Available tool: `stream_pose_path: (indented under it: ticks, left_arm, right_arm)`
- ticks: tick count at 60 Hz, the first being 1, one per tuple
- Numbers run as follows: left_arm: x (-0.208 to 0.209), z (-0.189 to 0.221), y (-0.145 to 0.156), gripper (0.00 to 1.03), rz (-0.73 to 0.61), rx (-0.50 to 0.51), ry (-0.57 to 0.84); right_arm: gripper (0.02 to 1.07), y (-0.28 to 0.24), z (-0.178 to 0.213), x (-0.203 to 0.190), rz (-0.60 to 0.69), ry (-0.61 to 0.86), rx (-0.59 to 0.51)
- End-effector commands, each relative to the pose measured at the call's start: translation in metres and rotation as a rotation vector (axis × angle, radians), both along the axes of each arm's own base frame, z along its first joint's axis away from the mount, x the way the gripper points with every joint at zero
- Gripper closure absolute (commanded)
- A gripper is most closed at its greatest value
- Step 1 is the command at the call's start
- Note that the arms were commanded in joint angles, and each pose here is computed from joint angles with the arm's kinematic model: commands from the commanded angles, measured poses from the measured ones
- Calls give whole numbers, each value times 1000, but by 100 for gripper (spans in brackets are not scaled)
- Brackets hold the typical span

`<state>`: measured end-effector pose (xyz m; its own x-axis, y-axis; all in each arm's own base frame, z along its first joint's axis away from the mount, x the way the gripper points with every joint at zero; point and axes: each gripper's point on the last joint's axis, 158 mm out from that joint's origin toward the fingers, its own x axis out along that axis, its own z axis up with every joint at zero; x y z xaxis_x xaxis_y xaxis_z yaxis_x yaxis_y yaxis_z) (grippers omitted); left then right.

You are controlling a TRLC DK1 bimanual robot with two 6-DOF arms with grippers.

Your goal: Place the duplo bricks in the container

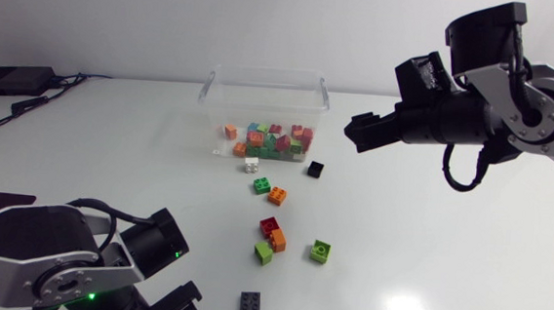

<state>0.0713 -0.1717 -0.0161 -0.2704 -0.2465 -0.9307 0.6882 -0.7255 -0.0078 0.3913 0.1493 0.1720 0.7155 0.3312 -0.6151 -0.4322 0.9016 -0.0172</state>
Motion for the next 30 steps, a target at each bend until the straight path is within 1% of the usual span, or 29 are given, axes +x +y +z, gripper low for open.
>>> stream_pose_path:
  ticks: [1, 5, 8, 10, 11, 21, 23, 30]
  left_arm:
    - [-10, -7, 5, 21, -14, 36, 34]
    - [-11, -10, 4, 29, -22, 42, 42]
    - [-11, -12, 4, 38, -22, 41, 46]
    - [-12, -13, 4, 42, -23, 43, 49]
    - [-12, -13, 3, 45, -22, 42, 50]
    - [-15, -14, 3, 65, -40, 35, 54]
    - [-15, -14, 3, 68, -42, 35, 55]
    - [-16, -16, 4, 70, -40, 44, 64]
  right_arm:
    - [10, 1, -6, -11, 24, 0, -7]
    - [10, 1, -11, -18, 28, 7, -5]
    - [10, 2, -16, -24, 37, 13, -8]
    - [10, 3, -19, -29, 44, 16, -9]
    - [10, 5, -21, -31, 49, 17, -11]
    - [10, 11, -37, -48, 77, 41, -28]
    - [10, 13, -41, -51, 84, 49, -34]
    - [10, 15, -57, -63, 103, 76, -63]
